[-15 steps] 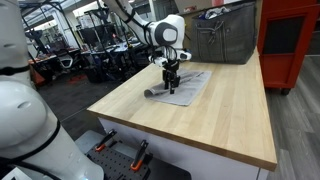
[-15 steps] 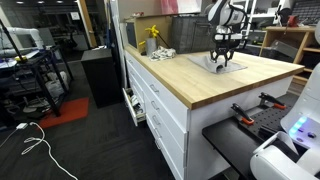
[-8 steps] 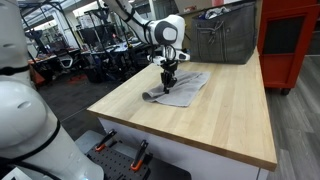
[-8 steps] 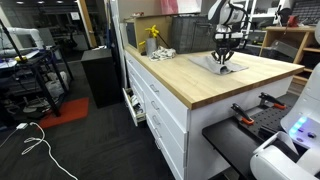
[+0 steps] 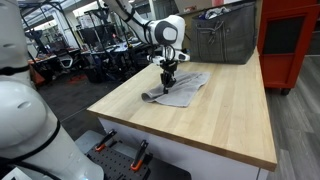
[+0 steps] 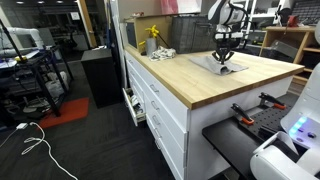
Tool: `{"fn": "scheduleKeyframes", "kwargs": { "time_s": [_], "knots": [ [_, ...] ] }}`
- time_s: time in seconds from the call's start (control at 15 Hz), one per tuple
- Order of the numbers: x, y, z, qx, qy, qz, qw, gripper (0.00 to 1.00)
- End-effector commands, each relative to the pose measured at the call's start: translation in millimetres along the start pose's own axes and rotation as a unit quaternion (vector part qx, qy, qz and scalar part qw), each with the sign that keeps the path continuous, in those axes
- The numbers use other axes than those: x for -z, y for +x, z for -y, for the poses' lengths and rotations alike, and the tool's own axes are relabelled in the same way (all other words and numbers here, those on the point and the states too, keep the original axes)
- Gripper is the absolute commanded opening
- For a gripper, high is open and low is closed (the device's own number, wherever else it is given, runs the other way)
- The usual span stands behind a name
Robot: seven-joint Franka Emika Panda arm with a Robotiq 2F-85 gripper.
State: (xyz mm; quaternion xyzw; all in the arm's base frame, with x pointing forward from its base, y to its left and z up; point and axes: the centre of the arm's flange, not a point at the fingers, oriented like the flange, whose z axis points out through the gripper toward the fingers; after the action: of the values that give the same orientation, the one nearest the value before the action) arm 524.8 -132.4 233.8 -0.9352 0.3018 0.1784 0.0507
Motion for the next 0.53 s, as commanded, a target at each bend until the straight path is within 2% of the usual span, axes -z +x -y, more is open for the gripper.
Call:
{"fn": "scheduleKeyframes", "kwargs": {
  "time_s": [0.0,0.07,0.13,0.2,0.4,0.47],
  "knots": [
    [14.9,-5.0,-5.8,-0.018,0.000,-0.006,0.9998,0.01],
    [17.4,-5.6,-6.5,-0.020,0.002,-0.008,0.9998,0.12],
    [19.7,-6.3,-6.7,-0.020,0.003,-0.010,0.9997,0.30],
    [21.7,-6.5,-6.8,-0.020,0.004,-0.011,0.9997,0.08],
    [27.8,-9.1,-5.6,-0.012,0.009,-0.008,0.9999,0.00],
    [28.8,-9.7,-5.0,-0.009,0.010,-0.006,0.9999,0.00]
  ]
}}
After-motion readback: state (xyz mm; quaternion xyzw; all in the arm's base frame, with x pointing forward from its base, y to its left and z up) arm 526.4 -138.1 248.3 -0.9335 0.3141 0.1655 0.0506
